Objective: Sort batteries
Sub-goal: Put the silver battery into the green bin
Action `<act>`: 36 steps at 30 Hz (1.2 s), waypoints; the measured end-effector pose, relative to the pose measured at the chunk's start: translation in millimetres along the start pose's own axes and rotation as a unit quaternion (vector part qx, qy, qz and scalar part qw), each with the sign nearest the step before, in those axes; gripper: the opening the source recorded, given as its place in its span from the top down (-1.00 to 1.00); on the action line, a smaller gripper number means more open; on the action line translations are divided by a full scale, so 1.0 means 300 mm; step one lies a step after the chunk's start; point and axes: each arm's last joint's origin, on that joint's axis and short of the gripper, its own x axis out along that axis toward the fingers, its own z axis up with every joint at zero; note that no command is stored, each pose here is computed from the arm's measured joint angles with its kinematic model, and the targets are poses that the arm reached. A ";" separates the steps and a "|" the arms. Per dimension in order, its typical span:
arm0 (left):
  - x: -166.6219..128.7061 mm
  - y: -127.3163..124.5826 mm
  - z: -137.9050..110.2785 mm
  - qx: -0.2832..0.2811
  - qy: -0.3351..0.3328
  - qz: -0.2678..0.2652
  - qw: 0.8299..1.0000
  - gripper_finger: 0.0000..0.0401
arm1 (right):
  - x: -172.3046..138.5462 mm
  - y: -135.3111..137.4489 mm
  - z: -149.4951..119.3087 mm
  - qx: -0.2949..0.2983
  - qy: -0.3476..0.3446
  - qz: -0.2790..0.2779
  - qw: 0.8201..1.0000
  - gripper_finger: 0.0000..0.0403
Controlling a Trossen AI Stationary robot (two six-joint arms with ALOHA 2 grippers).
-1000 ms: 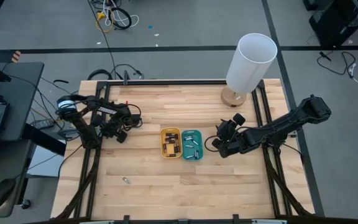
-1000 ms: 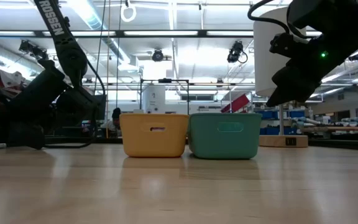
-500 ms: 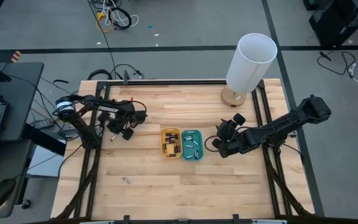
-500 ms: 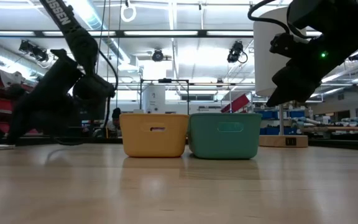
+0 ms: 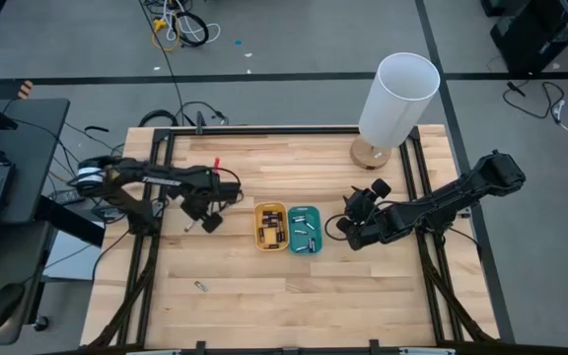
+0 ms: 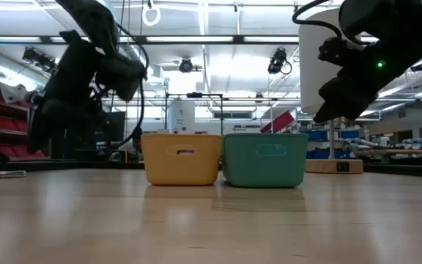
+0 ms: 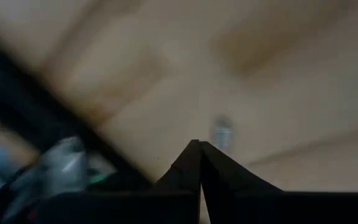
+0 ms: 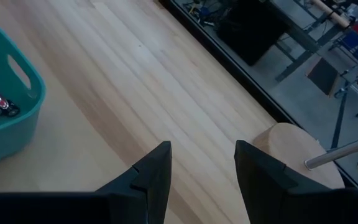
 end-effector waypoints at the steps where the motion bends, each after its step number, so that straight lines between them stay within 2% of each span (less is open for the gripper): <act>1: -0.010 -0.012 -0.010 0.007 -0.013 -0.021 1.000 0.93 | 0.000 -0.001 -0.001 0.000 0.001 -0.001 1.000 0.19; 7: -0.040 -0.039 -0.067 0.026 -0.084 -0.101 0.991 0.76 | 0.000 -0.001 -0.001 0.000 0.001 -0.001 1.000 0.19; 14: -0.022 -0.045 -0.116 0.009 -0.096 -0.115 0.989 0.26 | -0.001 -0.001 -0.003 -0.001 0.001 -0.001 1.000 0.19; 19: 0.017 -0.109 -0.123 0.003 -0.108 -0.184 0.977 -0.03 | -0.001 -0.003 -0.002 -0.003 -0.004 -0.008 1.000 0.19; 21: 0.043 -0.128 -0.128 -0.005 -0.095 -0.187 0.978 -0.06 | -0.001 -0.003 -0.002 -0.003 -0.005 -0.008 1.000 0.19; 25: 0.093 -0.136 -0.146 -0.018 -0.070 -0.155 0.985 -0.05 | -0.001 -0.003 -0.003 -0.004 -0.004 -0.009 1.000 0.19; 31: 0.110 -0.147 -0.163 -0.017 -0.071 -0.143 0.987 0.01 | -0.002 -0.003 -0.004 -0.004 -0.004 -0.009 1.000 0.19; 36: 0.107 -0.159 -0.173 -0.006 -0.077 -0.148 0.986 0.18 | -0.002 -0.004 -0.004 -0.004 -0.003 -0.009 1.000 0.19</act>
